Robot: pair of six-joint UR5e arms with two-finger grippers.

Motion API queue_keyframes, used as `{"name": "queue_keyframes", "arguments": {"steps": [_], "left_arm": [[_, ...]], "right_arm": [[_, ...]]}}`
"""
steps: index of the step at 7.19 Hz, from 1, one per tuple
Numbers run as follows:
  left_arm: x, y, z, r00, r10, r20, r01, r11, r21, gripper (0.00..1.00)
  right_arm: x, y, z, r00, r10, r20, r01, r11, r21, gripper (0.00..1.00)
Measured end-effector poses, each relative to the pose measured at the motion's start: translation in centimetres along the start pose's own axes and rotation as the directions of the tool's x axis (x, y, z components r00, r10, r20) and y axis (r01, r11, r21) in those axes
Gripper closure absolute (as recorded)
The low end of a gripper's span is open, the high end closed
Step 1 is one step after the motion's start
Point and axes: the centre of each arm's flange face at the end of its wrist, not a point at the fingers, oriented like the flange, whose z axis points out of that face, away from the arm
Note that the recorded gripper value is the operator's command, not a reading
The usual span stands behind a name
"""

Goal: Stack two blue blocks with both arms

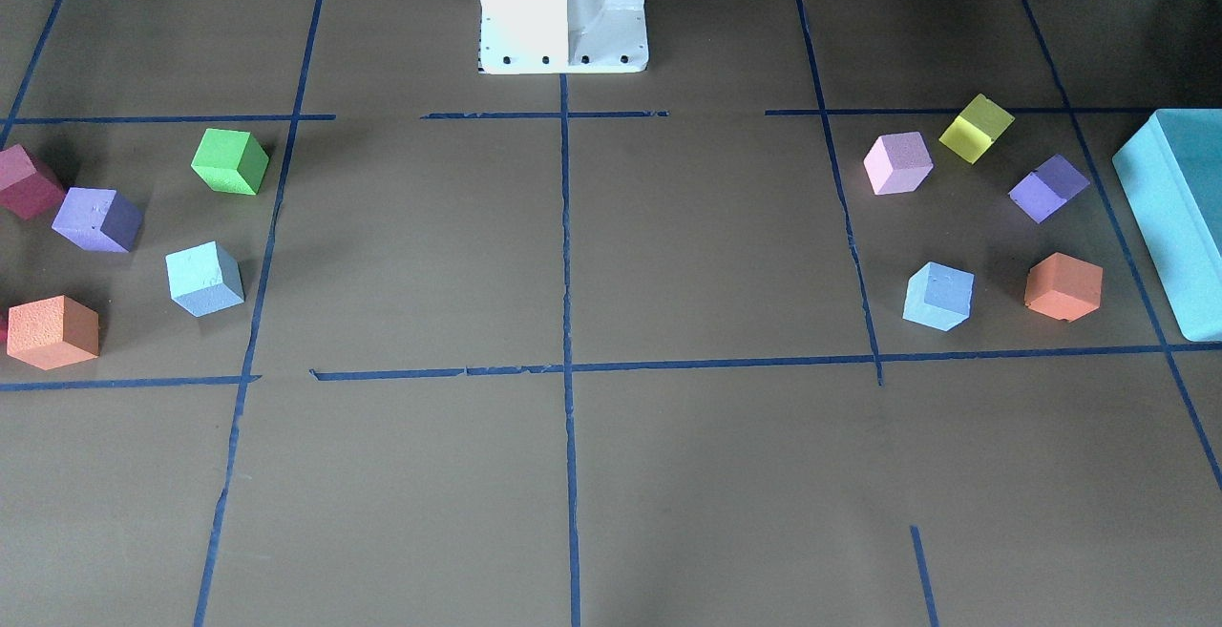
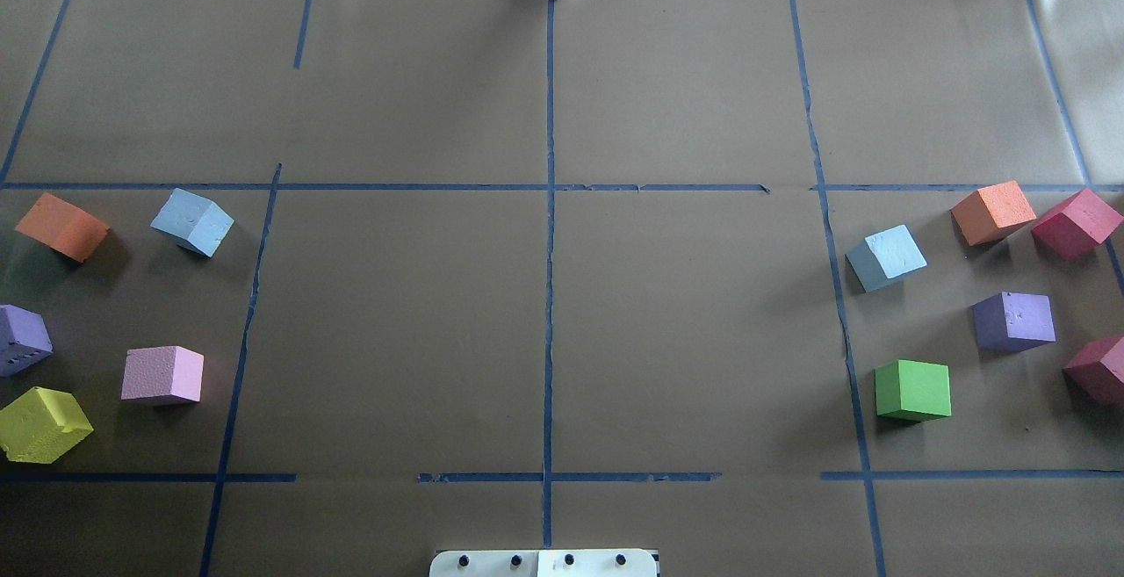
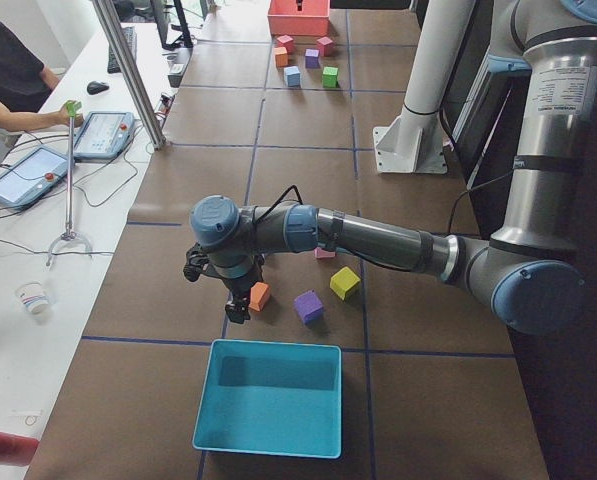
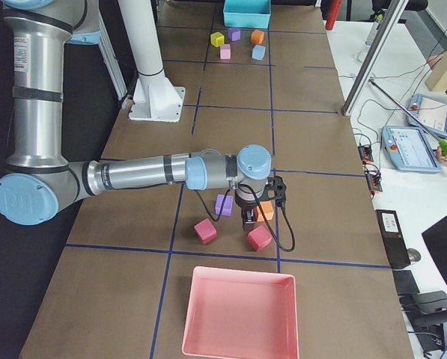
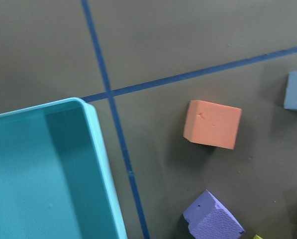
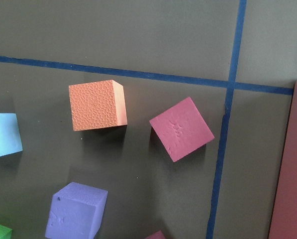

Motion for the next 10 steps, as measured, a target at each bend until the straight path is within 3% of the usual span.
{"name": "queue_keyframes", "arguments": {"steps": [3,8,10], "left_arm": [[-1.0,0.4,-0.8,1.000,-0.004,0.019,0.004,1.000,0.008,0.00],[-1.3,0.8,-1.5,0.992,0.008,0.129,-0.007,1.000,-0.007,0.00],[-0.8,0.8,-1.3,0.997,0.009,0.076,-0.009,1.000,0.007,0.00]], "right_arm": [[-0.5,1.1,0.1,0.997,-0.011,0.072,0.010,1.000,0.004,0.00],[-1.4,2.6,-0.6,0.996,-0.024,0.083,0.023,1.000,0.014,0.00],[-1.6,2.5,-0.7,0.996,-0.027,0.086,0.025,0.999,0.019,0.00]]}}
